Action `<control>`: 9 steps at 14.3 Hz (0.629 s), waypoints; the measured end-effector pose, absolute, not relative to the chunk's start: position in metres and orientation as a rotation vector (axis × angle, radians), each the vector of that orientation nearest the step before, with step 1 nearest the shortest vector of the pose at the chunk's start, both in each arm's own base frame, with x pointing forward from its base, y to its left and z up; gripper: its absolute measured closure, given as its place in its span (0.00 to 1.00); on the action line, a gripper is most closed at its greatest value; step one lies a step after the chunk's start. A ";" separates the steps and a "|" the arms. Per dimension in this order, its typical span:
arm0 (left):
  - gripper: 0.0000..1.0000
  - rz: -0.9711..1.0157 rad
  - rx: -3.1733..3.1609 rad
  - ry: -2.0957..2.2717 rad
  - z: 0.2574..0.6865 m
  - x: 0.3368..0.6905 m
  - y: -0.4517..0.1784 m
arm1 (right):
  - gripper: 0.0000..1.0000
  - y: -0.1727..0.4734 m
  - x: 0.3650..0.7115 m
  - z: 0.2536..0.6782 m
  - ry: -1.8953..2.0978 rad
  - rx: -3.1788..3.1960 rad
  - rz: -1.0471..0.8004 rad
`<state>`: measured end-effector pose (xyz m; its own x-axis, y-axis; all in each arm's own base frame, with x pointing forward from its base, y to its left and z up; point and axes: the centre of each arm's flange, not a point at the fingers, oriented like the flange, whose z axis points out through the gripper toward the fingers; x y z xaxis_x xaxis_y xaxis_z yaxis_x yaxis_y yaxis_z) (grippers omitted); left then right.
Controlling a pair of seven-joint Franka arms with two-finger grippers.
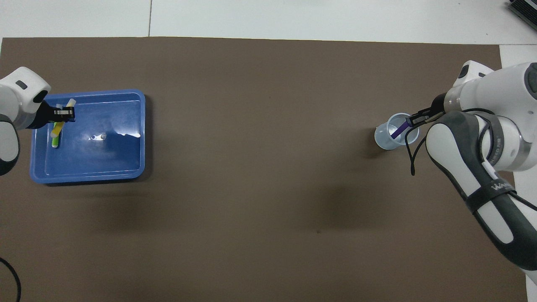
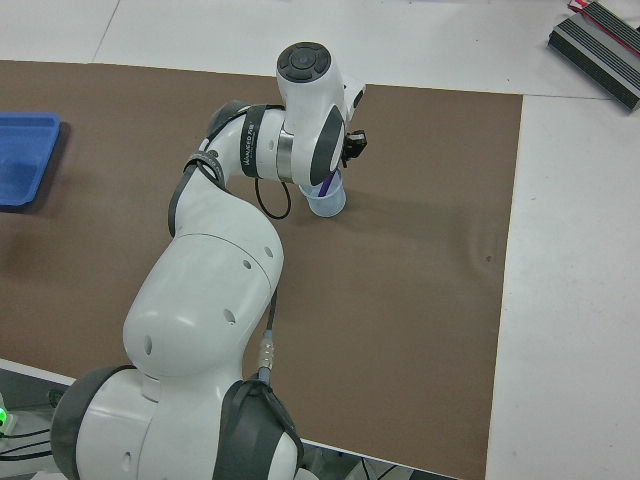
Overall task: Right arm passes pens to left for tray arrangement
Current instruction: 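Lower the yellow pen into the tray and open the left gripper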
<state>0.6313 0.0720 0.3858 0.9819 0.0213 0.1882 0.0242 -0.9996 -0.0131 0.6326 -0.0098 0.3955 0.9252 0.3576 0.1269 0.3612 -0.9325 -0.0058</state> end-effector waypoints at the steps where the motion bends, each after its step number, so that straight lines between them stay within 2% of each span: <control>1: 0.81 -0.315 -3.118 -0.038 0.370 0.635 0.073 | 0.60 -0.010 0.633 0.396 -0.546 -3.057 -0.192; 3: 0.81 -0.339 -3.127 -0.053 0.347 0.639 0.077 | 0.60 -0.010 0.633 0.396 -0.485 -3.065 -0.191; 9: 0.81 -0.362 -3.131 -0.073 0.323 0.633 0.082 | 0.60 -0.004 0.633 0.395 -0.251 -3.082 -0.185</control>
<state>0.6332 0.0818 0.3229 0.9725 0.0474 0.2280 0.0449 -0.9989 0.0162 0.6326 -0.0038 0.3953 0.9798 0.1582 0.1225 0.1635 -0.9859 -0.0343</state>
